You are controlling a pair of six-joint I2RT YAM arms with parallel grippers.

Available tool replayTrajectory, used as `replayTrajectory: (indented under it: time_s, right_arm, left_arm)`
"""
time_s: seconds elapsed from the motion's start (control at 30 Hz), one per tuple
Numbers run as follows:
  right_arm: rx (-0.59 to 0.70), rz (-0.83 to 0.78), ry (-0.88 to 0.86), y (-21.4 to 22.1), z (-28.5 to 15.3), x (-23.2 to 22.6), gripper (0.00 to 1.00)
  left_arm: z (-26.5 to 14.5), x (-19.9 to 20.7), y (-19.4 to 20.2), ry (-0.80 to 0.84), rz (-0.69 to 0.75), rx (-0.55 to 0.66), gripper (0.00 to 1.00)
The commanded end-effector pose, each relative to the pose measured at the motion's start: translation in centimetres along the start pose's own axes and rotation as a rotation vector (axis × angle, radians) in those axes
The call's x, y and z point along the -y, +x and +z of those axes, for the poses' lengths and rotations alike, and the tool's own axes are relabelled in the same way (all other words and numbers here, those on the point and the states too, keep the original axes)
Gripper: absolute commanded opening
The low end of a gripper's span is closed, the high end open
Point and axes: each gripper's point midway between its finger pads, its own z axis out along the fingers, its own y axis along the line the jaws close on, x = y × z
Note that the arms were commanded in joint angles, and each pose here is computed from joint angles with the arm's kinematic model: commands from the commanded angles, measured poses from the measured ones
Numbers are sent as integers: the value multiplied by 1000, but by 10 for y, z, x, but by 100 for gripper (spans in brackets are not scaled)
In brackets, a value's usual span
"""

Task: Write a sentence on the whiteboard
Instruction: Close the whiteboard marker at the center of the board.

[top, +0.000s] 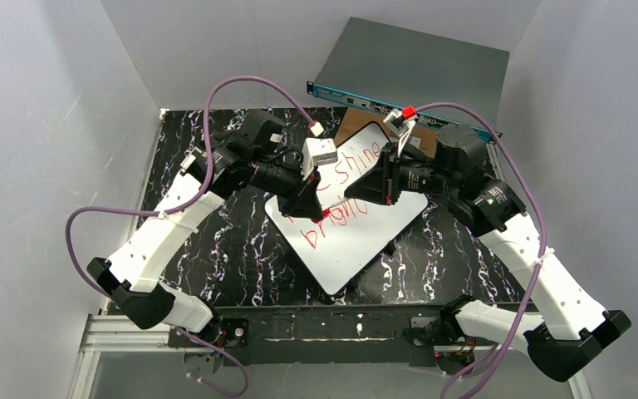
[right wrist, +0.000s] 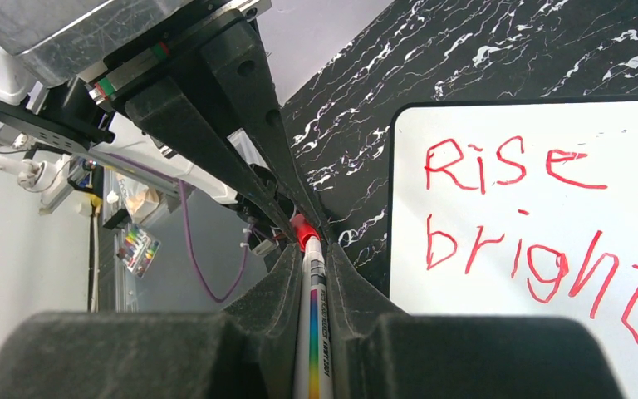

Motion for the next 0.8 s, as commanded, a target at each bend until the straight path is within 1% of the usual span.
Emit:
replayTrajectory:
  time_s: [0.0, 0.77]
  right_arm:
    - [2, -13, -29, 1, 2, -4, 1]
    - [-9, 0, -87, -3, 13, -6, 1]
  left_arm:
    - [-11, 8, -3, -5, 22, 25, 0]
    - [-7, 6, -8, 6, 38, 38, 0]
